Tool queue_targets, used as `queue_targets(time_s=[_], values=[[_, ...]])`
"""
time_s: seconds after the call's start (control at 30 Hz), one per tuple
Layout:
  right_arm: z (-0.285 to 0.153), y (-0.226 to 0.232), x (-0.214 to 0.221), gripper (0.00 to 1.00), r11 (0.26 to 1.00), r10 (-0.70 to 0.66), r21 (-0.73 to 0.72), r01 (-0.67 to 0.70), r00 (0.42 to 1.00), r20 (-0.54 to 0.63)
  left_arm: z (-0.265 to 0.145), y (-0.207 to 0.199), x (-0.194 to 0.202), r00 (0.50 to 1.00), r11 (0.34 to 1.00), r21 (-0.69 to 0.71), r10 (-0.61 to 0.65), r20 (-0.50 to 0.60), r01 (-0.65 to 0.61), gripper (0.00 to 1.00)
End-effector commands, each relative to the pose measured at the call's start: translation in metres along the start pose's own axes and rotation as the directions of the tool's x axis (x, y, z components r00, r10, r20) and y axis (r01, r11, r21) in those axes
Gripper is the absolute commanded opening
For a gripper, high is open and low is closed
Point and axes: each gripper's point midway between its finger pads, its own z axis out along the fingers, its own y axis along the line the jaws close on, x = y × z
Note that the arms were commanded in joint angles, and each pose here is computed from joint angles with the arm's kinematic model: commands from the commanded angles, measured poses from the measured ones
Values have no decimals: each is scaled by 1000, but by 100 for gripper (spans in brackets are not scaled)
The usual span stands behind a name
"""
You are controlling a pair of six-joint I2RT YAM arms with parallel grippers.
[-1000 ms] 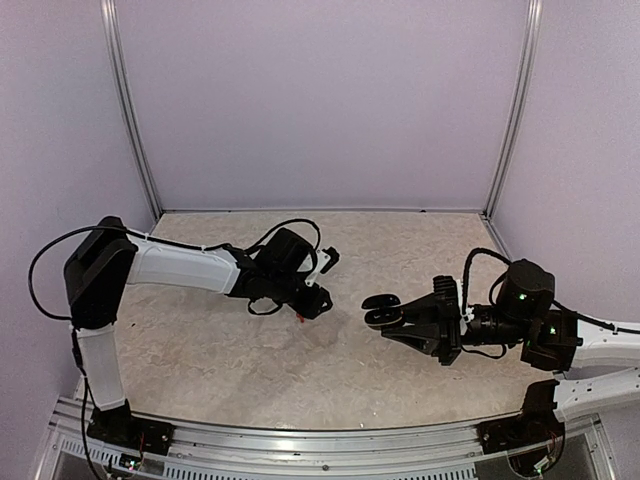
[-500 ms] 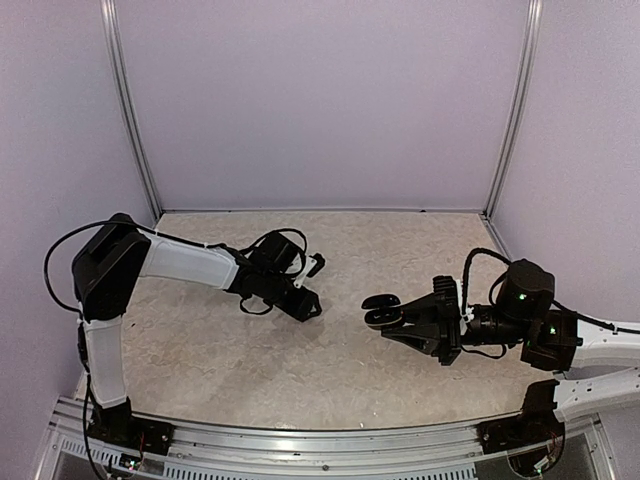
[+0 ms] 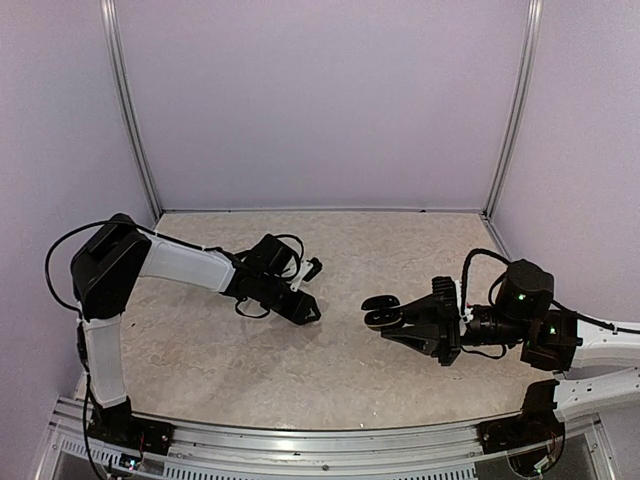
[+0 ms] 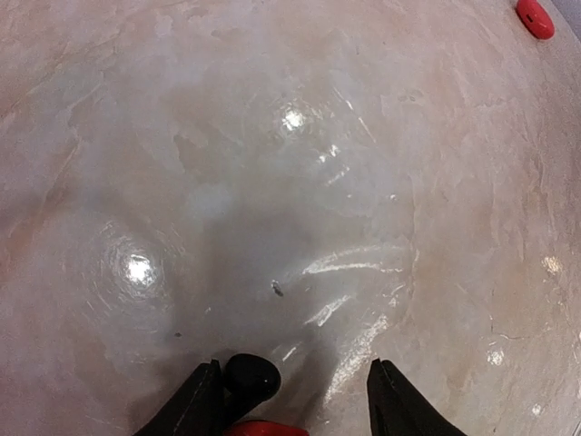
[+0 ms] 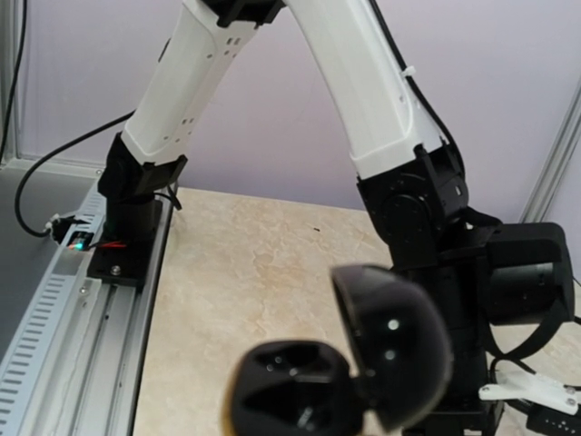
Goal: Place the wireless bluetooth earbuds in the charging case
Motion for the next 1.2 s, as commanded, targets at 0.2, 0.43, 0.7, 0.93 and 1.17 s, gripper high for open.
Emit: queue_targets(time_s=[0.2,0.43,0.7,0.93,1.17], values=[[-1,4,-3,0,1000,-11,-14,12,1000,11,-14,-47,28,997,994,97,-46,-63,52,55],[-1,4,-2,0,1000,-13,-15,13,1000,9,-12,-107,43,993,974,221,-19,-114,44,56],[-1,4,-2,0,1000,-11,-15,11,1000,9,-30,-130,23,998,944,329,-18,-65,38,56],[-1,4,0,0,1000,-7,-14,7,1000,6,-37,-100,12,1000,987,162,24,-16,-22,55],[0,4,-1,0,1000,-10,-16,10,1000,6,-22,-101,29,995,984,167,74,-70,-61,55]])
